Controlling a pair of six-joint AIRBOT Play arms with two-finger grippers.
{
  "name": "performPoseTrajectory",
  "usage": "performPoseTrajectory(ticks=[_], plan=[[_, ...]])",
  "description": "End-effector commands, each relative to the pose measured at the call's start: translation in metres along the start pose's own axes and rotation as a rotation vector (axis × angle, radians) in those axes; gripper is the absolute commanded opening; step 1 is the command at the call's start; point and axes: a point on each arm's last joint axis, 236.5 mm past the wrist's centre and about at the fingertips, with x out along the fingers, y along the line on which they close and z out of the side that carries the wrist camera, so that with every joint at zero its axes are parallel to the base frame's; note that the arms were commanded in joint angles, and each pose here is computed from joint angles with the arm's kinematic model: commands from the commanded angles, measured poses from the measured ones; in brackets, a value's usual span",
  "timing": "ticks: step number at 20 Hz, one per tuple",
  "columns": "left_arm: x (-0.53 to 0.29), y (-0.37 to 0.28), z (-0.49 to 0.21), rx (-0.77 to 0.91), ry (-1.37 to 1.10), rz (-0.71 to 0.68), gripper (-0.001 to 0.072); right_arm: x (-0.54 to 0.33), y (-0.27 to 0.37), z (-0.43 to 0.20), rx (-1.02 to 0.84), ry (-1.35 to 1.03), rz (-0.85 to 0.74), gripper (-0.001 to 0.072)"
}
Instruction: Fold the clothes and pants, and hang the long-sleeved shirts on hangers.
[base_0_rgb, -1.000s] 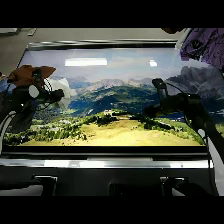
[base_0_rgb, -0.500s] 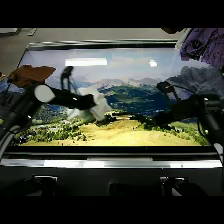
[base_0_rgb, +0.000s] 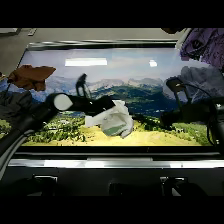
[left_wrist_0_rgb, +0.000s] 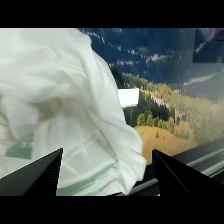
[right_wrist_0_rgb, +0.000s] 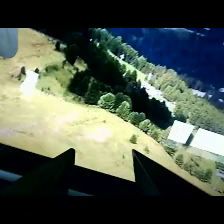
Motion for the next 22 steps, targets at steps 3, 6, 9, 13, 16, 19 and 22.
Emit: performPoseTrajectory(ticks=[3, 6, 9, 13, 16, 19, 22], plan=[[-0.082, 0.081, 0.051, 0.015, -0.026, 0.104, 0.0640, 0.036, -0.015, 0.019, 0.248, -0.085, -0.059, 0.0476], [-0.100, 0.114, 0.063, -0.028, -0.030, 0.152, 0.0640, 0.084, 0.067, 0.010, 0.399, 0.089, 0.267, 0.0476], [-0.107, 0.132, 0.071, -0.022, -0.054, 0.207, 0.0640, 0.088, 0.147, 0.018, 0.422, 0.180, 0.637, 0.0478], [-0.109, 0.142, 0.073, -0.003, -0.060, 0.251, 0.0640, 0.077, 0.167, 0.010, 0.318, 0.210, 0.747, 0.0479], [-0.107, 0.149, 0.072, -0.002, -0.053, 0.270, 0.0640, 0.064, 0.179, 0.008, 0.293, 0.220, 0.822, 0.0480], [-0.103, 0.161, 0.065, -0.009, -0.031, 0.298, 0.0653, 0.060, 0.184, 0.015, 0.304, 0.200, 0.854, 0.0478], [-0.101, 0.172, 0.051, -0.046, 0.018, 0.317, 0.0675, 0.052, 0.188, -0.002, 0.236, 0.256, 0.883, 0.0474]])
